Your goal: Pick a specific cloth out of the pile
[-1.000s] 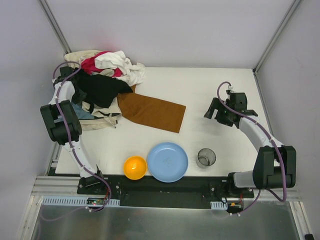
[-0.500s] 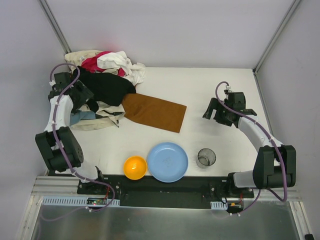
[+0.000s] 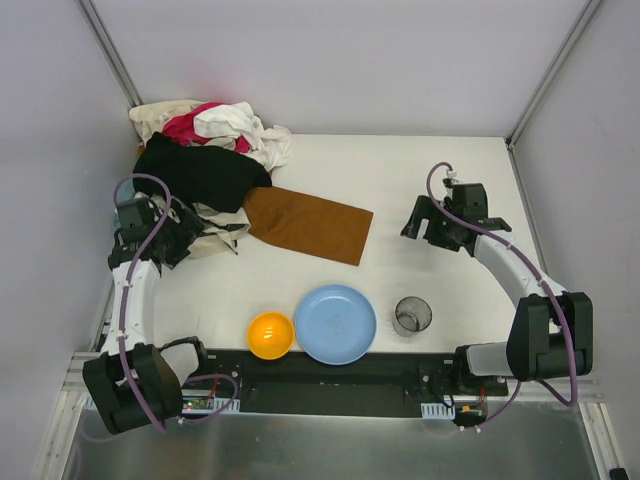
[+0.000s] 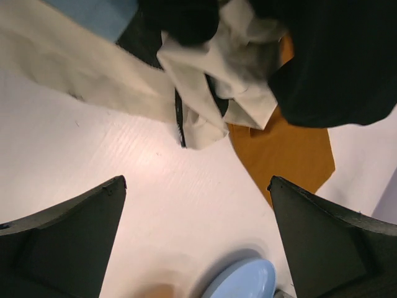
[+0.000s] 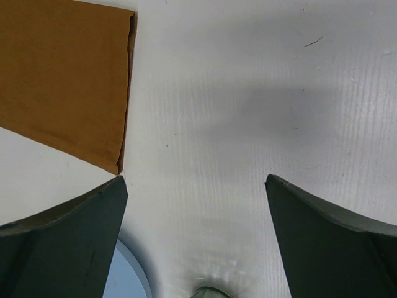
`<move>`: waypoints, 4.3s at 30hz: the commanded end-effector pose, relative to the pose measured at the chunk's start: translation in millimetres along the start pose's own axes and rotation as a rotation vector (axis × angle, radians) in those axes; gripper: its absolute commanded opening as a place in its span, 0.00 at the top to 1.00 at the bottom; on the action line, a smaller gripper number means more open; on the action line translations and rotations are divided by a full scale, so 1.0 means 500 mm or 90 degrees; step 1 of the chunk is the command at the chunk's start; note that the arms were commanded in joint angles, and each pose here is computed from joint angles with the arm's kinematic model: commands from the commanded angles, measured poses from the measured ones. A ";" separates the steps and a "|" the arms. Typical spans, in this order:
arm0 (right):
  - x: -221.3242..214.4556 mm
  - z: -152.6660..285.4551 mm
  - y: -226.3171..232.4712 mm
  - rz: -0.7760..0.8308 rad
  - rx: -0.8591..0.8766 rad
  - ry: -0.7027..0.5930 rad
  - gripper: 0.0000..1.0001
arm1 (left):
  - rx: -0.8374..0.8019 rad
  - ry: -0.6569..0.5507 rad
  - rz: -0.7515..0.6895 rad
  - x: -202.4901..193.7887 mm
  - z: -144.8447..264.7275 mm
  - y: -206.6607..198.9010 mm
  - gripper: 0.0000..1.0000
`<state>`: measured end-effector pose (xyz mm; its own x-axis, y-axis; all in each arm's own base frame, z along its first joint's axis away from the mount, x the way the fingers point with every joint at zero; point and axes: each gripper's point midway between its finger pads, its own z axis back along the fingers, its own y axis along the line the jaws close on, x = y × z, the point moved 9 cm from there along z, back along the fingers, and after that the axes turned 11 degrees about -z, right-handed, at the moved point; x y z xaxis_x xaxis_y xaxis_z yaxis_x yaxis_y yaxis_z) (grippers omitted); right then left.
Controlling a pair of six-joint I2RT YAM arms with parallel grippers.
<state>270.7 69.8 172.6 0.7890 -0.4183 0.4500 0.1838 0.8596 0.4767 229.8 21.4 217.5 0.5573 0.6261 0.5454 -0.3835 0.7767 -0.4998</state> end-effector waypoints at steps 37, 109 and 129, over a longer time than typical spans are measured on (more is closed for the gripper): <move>0.002 0.014 0.014 0.052 -0.006 0.013 0.04 | -0.130 -0.063 0.029 0.003 -0.262 -0.084 0.06; 0.000 0.029 0.020 0.060 0.000 0.026 0.04 | 0.123 0.005 -0.070 0.267 -0.242 -0.032 0.14; 0.000 0.016 0.038 0.057 0.026 0.039 0.04 | -0.002 -0.022 -0.092 0.139 -0.034 -0.064 0.01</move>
<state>261.7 76.9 172.9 0.8498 -0.3233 0.4163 0.1268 0.8920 0.4339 315.6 49.5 250.1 0.5818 0.5330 0.6143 -0.3515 0.8459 -0.4010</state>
